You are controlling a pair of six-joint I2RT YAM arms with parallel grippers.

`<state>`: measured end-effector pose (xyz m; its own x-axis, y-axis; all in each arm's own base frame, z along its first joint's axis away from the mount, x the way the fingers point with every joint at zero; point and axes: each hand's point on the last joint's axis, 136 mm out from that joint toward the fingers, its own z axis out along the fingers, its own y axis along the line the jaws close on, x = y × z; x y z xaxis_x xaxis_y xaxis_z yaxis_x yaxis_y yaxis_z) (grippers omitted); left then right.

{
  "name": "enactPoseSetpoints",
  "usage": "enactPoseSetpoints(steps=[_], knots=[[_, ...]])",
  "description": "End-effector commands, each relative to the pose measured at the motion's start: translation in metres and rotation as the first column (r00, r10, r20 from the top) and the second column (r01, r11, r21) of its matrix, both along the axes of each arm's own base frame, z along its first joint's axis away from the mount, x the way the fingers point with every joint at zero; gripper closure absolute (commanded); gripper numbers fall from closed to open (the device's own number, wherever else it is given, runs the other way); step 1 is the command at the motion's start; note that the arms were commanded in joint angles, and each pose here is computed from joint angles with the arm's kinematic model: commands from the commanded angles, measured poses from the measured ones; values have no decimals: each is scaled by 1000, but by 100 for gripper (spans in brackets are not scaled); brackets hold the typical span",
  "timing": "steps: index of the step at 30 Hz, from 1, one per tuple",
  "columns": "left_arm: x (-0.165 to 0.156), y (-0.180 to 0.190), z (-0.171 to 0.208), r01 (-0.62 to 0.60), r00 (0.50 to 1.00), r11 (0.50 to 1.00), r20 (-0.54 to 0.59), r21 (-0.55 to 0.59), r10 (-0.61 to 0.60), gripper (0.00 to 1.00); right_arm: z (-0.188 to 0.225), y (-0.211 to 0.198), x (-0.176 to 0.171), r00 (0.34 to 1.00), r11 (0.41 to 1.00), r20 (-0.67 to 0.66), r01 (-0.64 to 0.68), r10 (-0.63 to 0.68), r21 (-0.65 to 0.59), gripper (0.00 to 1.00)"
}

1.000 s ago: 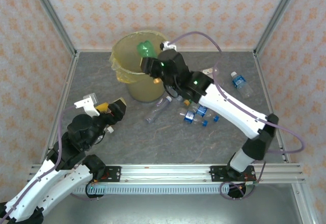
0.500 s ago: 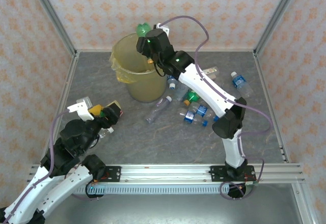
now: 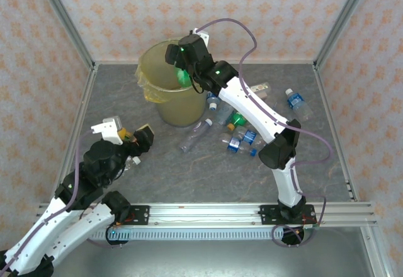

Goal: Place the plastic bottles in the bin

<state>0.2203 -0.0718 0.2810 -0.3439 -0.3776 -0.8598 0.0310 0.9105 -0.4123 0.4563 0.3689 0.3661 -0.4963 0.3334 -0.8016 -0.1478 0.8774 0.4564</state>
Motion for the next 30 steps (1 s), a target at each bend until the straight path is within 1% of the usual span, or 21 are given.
enactPoseSetpoints(steps=[1,3,8,9,18,21,24,27,30], knots=[[2,4,5,-30,999,999,-29,33,31,1,19,-11,-6,1000,1000,29,-3,4,-13,10],[3,5,1,-48,998,999,-49,20,49,1,18,-13,-11,999,999,26,-20,21,-28,9],[2,14,-7,-99,994,995,-48,20,100,1,15,-22,-27,997,996,28,-64,66,-59,8],[2,17,-8,-120,991,993,-53,-6,119,1,15,-24,-31,996,995,33,-76,79,-63,8],[-4,35,-28,-250,963,967,-119,-55,243,1,47,-51,-82,972,979,121,-193,200,-62,4],[-6,37,-35,-270,957,959,-137,-84,257,1,51,-60,-102,960,971,141,-238,240,-35,4],[-9,43,-48,-314,941,944,-168,-99,295,1,49,-67,-126,944,954,156,-298,292,16,0],[-12,47,-62,-352,922,930,-206,-104,326,1,39,-70,-149,919,927,168,-370,357,58,0],[-15,52,-73,-400,898,911,-243,-101,367,1,19,-73,-171,893,896,160,-436,420,88,0]])
